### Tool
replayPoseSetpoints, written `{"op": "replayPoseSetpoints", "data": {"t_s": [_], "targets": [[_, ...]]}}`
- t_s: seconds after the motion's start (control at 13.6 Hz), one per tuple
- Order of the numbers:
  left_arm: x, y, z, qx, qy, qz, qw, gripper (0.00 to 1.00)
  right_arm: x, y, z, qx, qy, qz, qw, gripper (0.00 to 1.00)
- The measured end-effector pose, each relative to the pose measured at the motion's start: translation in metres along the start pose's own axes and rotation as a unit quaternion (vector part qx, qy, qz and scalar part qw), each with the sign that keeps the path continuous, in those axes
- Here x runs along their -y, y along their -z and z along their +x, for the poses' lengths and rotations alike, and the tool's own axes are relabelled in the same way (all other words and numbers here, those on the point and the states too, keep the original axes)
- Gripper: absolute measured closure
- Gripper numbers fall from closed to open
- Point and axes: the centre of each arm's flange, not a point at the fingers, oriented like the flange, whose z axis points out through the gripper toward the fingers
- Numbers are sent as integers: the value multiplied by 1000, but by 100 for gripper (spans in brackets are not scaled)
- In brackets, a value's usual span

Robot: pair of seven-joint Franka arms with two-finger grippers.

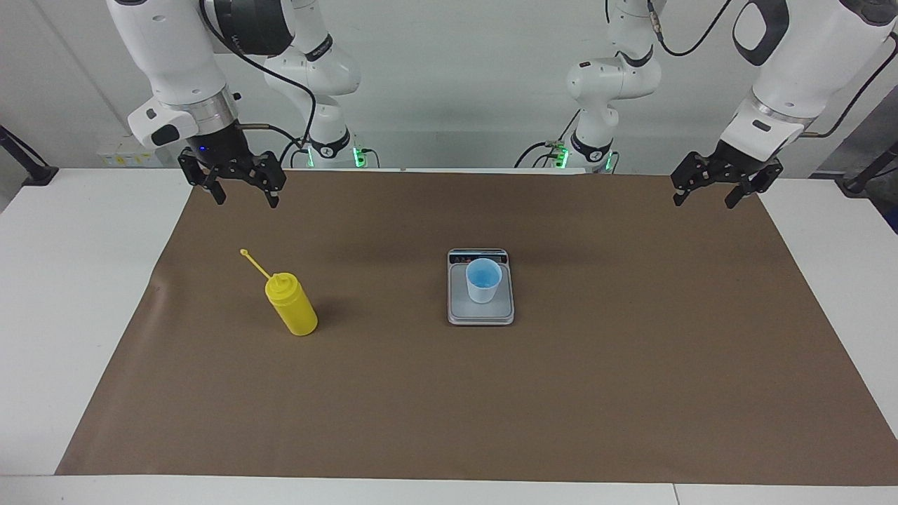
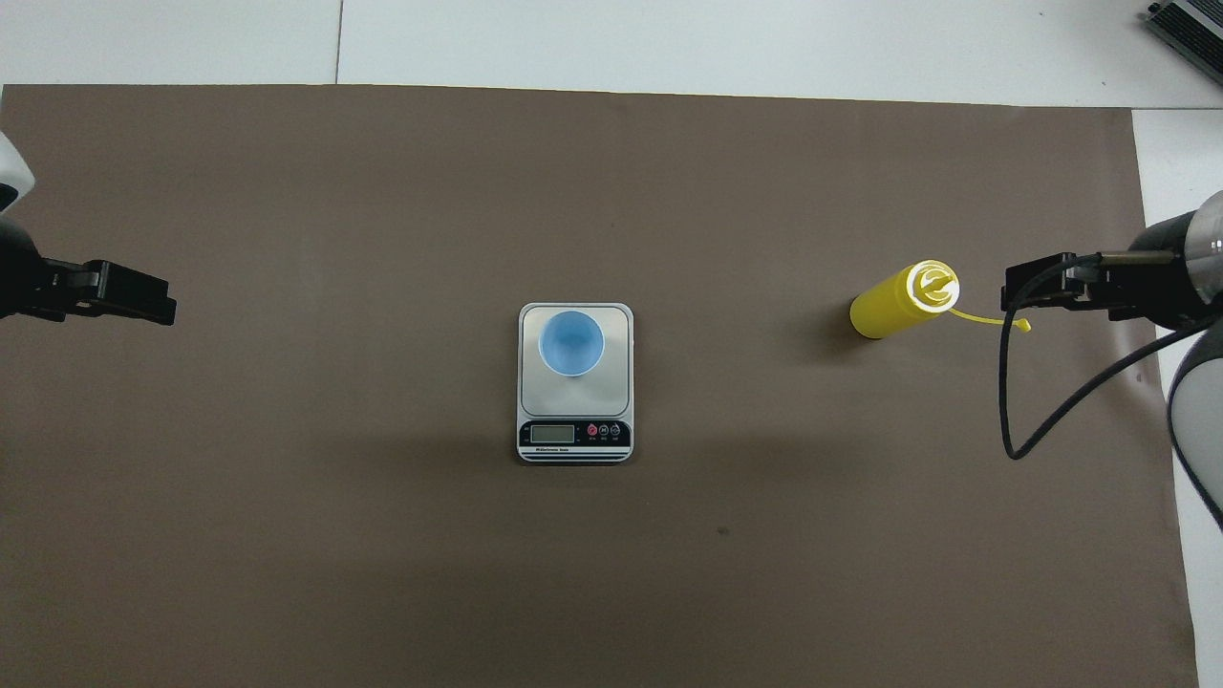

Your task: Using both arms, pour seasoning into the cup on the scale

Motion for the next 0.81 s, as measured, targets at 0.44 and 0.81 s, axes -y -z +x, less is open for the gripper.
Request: {"op": "replayPoseSetpoints", "data": {"t_s": [0.44, 0.81], "targets": [[-6, -7, -4, 8, -5, 1, 1000, 0, 0, 0, 0, 0, 0, 0, 1000, 0], [-2, -7, -4, 8, -1, 1, 1000, 0, 0, 0, 0, 0, 0, 0, 1000, 0]]}}
